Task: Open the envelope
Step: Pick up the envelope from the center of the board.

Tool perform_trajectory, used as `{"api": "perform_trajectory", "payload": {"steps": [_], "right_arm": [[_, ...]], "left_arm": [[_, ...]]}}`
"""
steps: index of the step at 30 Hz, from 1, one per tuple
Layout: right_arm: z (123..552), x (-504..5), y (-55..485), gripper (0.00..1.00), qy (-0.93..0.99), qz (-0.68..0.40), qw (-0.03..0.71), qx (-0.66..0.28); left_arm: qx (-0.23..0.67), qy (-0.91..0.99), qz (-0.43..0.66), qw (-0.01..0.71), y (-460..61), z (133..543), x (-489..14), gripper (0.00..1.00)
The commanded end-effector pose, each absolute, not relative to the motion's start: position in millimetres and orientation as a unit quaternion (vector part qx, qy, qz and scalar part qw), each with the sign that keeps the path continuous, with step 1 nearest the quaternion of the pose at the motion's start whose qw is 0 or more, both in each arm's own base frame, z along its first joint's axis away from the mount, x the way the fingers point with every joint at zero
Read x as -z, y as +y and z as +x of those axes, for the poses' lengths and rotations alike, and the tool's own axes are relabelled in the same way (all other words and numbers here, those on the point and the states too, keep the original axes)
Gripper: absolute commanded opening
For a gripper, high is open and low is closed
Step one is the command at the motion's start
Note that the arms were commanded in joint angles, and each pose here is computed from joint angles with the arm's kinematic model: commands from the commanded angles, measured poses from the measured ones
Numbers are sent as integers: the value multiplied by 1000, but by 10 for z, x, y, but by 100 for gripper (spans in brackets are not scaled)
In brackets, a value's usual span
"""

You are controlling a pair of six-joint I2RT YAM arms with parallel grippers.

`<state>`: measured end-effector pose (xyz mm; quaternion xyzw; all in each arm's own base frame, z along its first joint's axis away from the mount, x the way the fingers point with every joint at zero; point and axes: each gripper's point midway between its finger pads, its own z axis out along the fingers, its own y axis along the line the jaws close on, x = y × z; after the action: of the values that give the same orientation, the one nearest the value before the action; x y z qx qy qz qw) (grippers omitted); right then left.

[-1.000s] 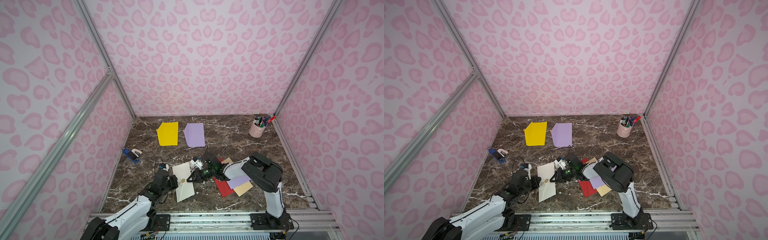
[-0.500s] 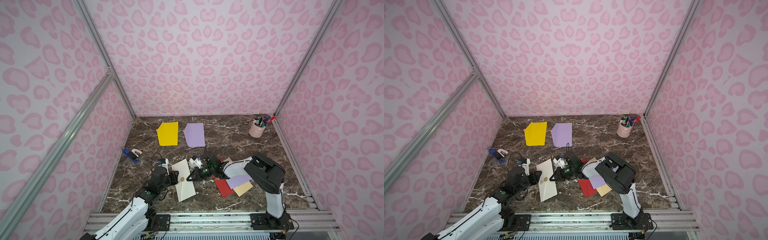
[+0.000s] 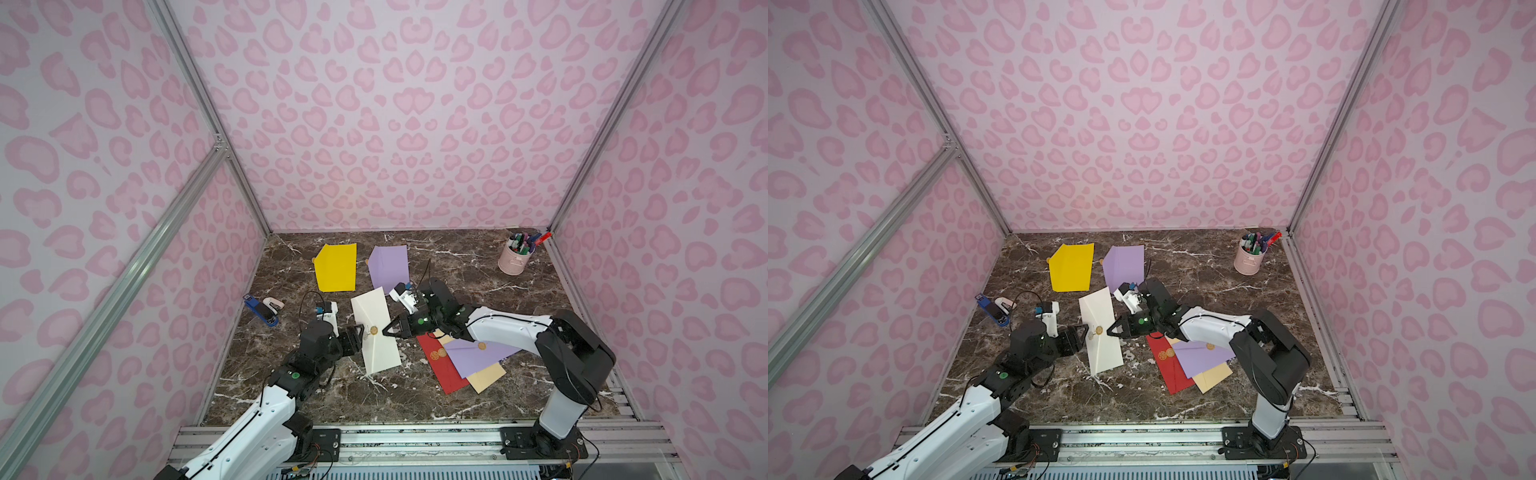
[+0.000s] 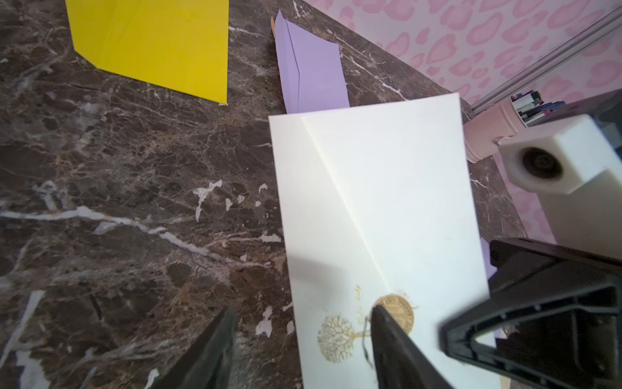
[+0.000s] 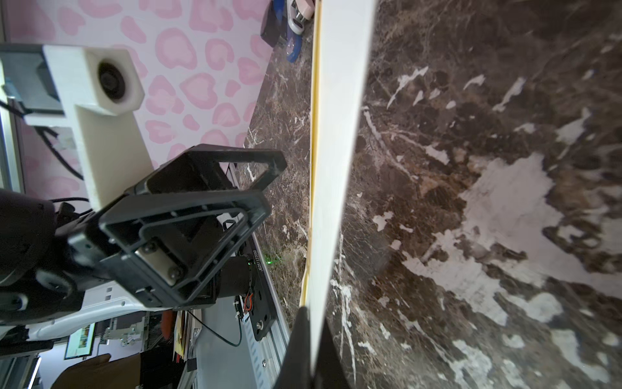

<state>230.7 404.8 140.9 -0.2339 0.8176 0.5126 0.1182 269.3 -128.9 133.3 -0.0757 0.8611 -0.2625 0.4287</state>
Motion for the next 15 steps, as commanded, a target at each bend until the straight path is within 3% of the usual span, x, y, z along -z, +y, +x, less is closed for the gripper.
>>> {"api": "perform_trajectory", "payload": {"steps": [1, 12, 15], "right_arm": [[2400, -1558, 3911, 0, 816, -248, 155, -498], [2599, -2195, 3476, 0, 791, -250, 259, -495], [2627, -2300, 3397, 0, 779, -250, 280, -502]], "left_arm": [[285, 838, -46, 463, -1420, 2838, -1633, 70], [338, 811, 36, 477, -1816, 3053, -2027, 100], [359, 799, 54, 479, -1906, 3053, -2097, 97]]}}
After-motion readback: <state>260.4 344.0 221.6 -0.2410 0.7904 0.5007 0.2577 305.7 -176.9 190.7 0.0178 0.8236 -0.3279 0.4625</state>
